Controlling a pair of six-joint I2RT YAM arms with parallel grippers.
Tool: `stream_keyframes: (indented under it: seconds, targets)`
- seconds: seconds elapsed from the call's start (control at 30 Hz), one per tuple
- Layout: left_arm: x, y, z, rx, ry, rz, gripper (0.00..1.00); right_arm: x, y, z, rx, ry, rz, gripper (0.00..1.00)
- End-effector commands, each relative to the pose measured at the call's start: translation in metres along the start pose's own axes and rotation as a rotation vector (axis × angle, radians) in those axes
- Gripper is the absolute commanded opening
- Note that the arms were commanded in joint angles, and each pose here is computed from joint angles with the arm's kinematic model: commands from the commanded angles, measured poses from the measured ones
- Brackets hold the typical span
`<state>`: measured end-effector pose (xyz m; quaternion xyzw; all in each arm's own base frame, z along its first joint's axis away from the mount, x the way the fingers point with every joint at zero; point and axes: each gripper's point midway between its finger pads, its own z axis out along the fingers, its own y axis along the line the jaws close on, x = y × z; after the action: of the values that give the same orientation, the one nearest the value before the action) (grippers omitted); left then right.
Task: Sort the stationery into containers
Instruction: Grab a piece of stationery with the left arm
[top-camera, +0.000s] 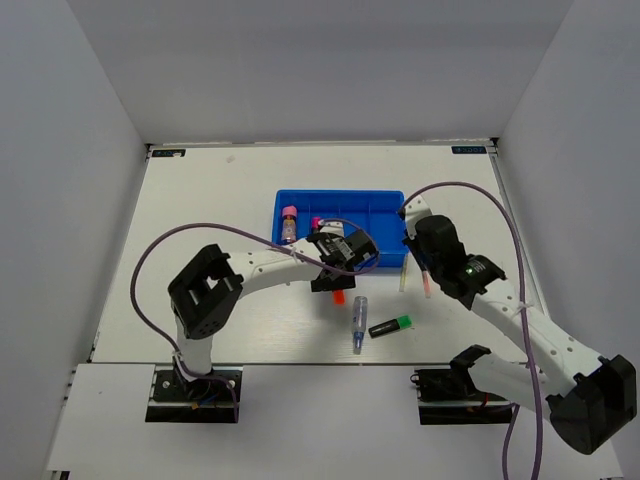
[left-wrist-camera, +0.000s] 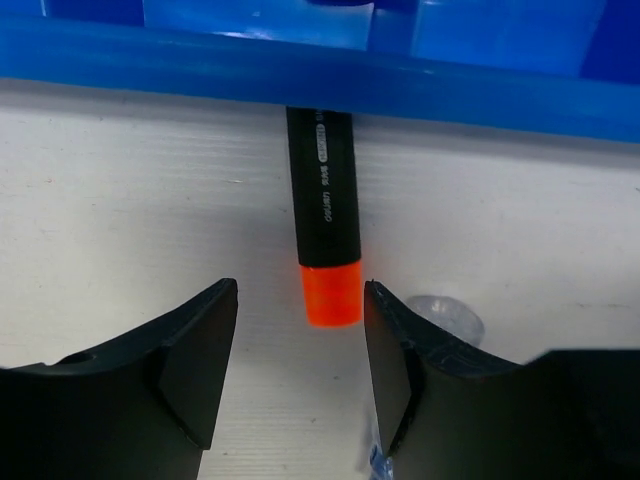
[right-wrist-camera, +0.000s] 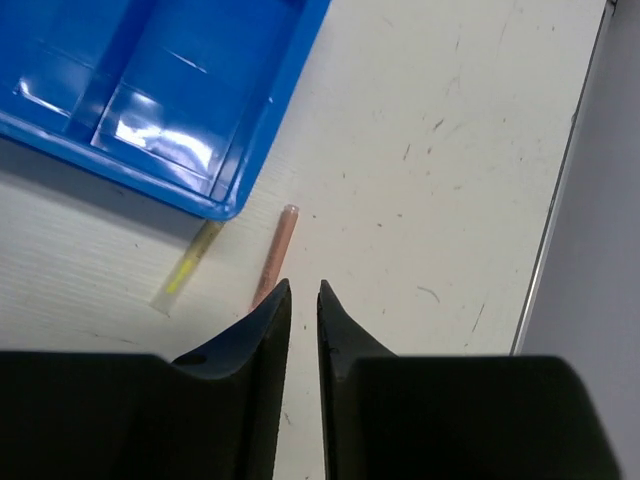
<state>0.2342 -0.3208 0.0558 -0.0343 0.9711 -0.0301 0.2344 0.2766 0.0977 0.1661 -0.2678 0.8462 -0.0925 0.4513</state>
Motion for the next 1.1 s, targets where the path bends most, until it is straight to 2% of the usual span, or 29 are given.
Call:
stream_keyframes:
  seconds: [0.0, 0.2, 0.53, 0.73, 0.77, 0.87, 0.9, 0.93, 0.97, 1.0, 1.07]
  targets:
    - [-0.015, -0.009, -0.007, -0.001, -0.048, -0.081, 0.64, 0.001, -0.007, -0.001, 0.018, -0.026, 0.092, 0.18]
    - [-0.011, -0.013, 0.014, -0.027, -0.034, -0.084, 0.64, 0.002, -0.005, -0.002, -0.011, -0.045, 0.116, 0.14]
    - [-0.001, -0.008, 0.037, -0.078, -0.003, -0.07, 0.62, 0.003, -0.007, -0.005, -0.015, -0.059, 0.137, 0.14]
    - [0.011, 0.0, 0.042, -0.105, 0.011, -0.068, 0.52, 0.001, -0.008, -0.007, -0.023, -0.075, 0.149, 0.13]
    - [0.015, 0.0, 0.043, -0.105, 0.016, -0.062, 0.44, 0.002, -0.009, -0.007, -0.019, -0.07, 0.154, 0.13]
    - [0.022, 0.003, 0.044, -0.113, 0.032, -0.053, 0.31, 0.001, -0.009, -0.007, -0.02, -0.074, 0.158, 0.13]
    - [0.023, 0.002, 0.041, -0.108, 0.036, -0.053, 0.22, 0.003, -0.008, -0.007, -0.022, -0.07, 0.156, 0.16]
    - [0.026, 0.002, 0.039, -0.104, 0.039, -0.037, 0.19, 0.002, -0.009, -0.008, -0.023, -0.073, 0.156, 0.22]
    - [0.025, 0.0, 0.035, -0.098, 0.031, -0.034, 0.16, 0.004, -0.009, -0.007, -0.021, -0.068, 0.153, 0.3]
    - [0.021, -0.005, 0.024, -0.072, 0.015, -0.022, 0.11, 0.004, -0.009, -0.007, -0.023, -0.067, 0.148, 0.45]
    - [0.011, -0.008, 0.009, -0.054, -0.012, 0.003, 0.08, 0.004, -0.01, -0.007, -0.022, -0.071, 0.144, 0.57]
